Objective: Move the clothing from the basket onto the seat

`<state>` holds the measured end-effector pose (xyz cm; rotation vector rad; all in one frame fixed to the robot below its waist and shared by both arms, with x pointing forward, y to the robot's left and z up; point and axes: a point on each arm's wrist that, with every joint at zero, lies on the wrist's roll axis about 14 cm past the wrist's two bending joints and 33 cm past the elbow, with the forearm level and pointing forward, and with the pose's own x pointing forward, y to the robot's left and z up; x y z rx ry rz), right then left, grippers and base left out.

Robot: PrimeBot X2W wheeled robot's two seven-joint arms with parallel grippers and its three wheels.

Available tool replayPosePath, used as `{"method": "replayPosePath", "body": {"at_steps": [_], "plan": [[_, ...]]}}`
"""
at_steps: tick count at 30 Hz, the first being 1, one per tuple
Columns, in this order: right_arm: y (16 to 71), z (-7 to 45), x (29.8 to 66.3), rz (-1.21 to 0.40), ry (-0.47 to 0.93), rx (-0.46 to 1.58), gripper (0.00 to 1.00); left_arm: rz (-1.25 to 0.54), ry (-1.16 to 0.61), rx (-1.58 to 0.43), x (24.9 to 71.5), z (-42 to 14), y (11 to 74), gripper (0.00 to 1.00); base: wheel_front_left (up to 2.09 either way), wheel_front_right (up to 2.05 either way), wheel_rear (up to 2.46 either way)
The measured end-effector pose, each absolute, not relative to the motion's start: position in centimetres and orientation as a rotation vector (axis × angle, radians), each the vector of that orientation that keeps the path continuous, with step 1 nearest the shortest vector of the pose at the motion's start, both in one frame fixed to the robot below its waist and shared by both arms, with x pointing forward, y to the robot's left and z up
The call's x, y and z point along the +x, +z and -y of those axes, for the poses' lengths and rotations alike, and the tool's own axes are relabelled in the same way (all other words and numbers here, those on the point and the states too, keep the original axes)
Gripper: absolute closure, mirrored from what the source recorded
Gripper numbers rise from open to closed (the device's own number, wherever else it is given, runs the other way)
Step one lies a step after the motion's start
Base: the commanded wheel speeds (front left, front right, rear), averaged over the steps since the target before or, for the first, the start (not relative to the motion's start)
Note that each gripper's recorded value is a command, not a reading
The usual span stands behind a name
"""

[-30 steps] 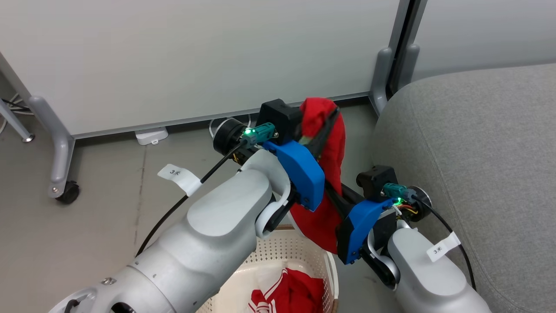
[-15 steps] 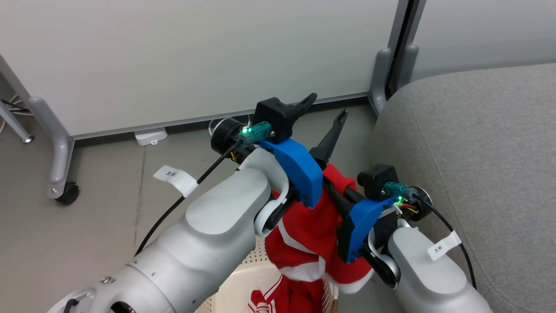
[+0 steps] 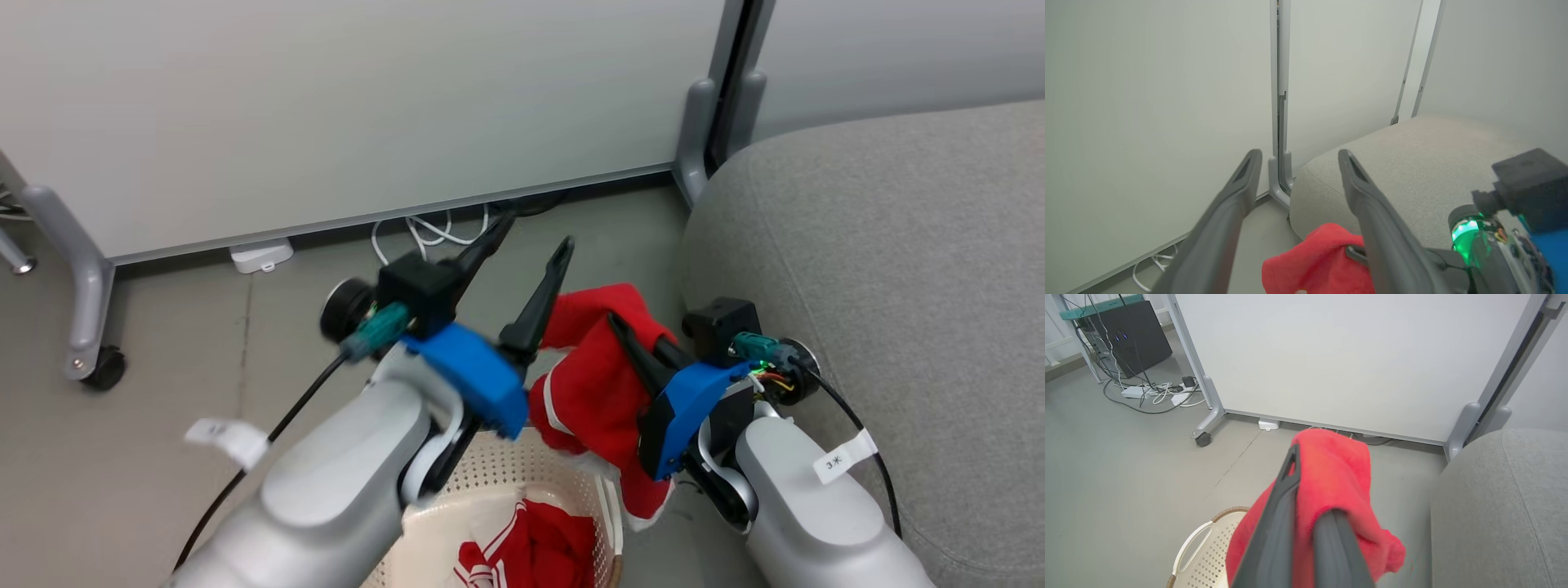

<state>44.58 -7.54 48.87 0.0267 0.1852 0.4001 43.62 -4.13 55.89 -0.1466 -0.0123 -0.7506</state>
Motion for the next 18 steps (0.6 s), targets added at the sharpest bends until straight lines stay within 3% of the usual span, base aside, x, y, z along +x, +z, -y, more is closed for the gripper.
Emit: {"method": "replayPosePath", "body": {"at_steps": [18], "plan": [[52.1,15.3,44.0,-0.084,0.201,0.006,1.00,-0.027,-0.657,-0.223,38.3,-0.3,50.2,0.00,0.00,0.00,0.00]]}}
